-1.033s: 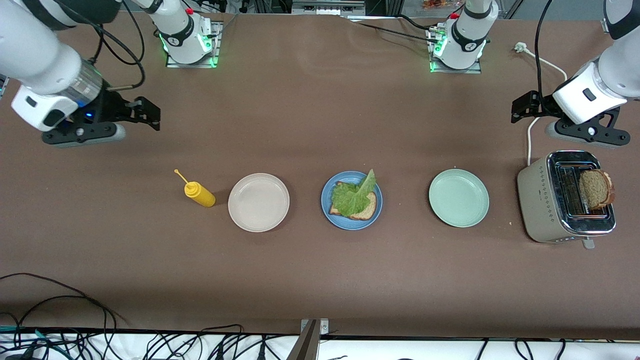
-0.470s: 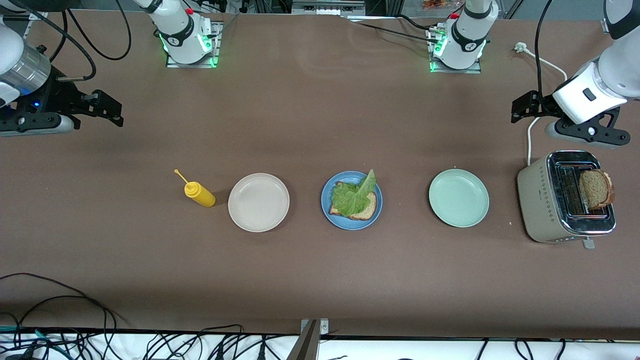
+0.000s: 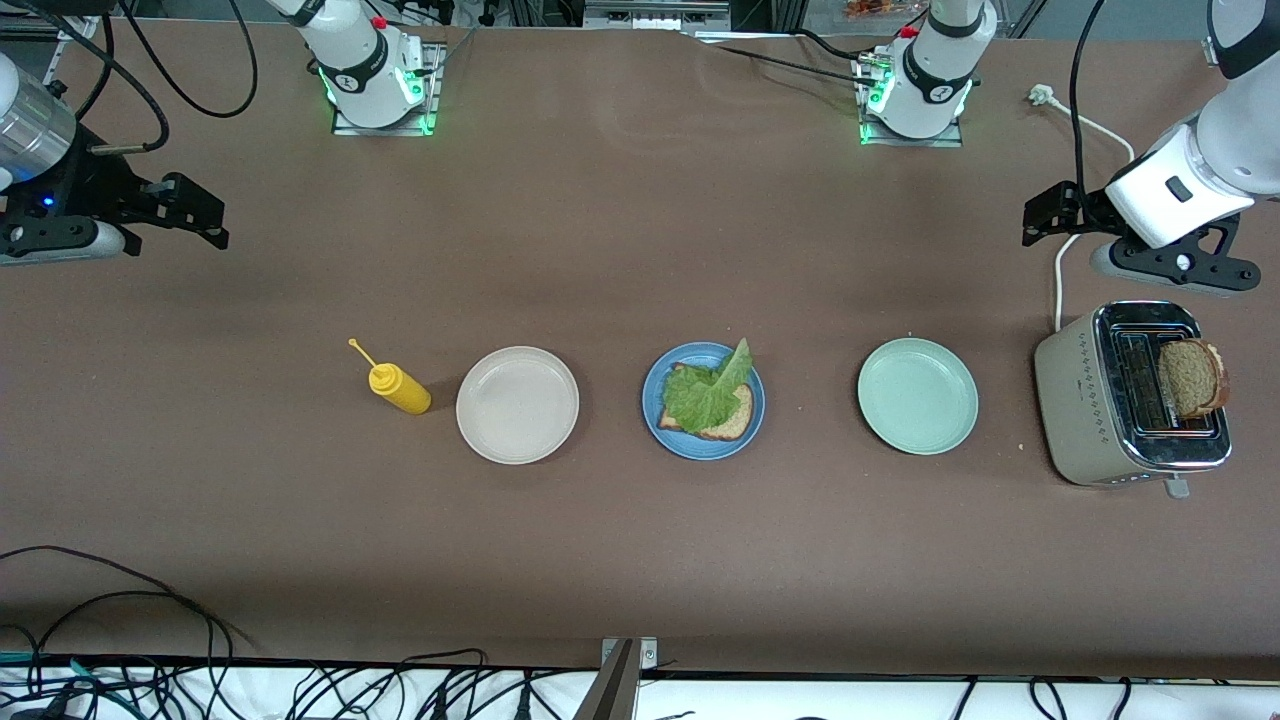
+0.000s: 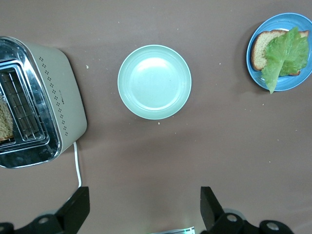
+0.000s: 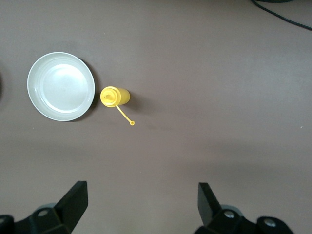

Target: Make sandwich in blue plate with both arms

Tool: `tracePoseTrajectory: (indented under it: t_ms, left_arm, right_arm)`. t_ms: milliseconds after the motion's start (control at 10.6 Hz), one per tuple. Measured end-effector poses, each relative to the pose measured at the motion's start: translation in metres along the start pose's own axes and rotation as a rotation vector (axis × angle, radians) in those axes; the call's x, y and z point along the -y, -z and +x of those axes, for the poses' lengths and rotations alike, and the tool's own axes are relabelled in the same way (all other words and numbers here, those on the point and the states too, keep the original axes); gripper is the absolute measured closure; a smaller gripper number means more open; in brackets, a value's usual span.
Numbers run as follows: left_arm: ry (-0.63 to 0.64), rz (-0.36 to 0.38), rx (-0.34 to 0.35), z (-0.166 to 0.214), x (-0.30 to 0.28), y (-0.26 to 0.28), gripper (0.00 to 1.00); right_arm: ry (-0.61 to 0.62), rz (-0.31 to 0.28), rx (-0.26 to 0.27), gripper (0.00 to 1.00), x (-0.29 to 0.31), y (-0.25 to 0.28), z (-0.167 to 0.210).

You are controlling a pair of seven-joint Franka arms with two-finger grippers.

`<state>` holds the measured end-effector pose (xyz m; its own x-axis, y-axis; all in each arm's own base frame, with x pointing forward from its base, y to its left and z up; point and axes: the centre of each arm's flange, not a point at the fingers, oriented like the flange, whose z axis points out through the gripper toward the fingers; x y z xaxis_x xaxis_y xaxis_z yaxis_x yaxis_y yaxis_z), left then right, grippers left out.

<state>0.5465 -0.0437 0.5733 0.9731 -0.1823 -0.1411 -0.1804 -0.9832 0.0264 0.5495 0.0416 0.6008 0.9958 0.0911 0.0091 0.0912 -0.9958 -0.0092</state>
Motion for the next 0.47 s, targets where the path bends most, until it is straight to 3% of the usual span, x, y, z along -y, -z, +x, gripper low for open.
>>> tracePoseTrajectory:
  t_ms: [470]
  left_arm:
    - [0.000, 0.000, 0.000, 0.0000, -0.0001, 0.0000, 0.00]
  right_arm:
    - [0.000, 0.000, -0.001, 0.00, -0.0009, 0.0014, -0.0012]
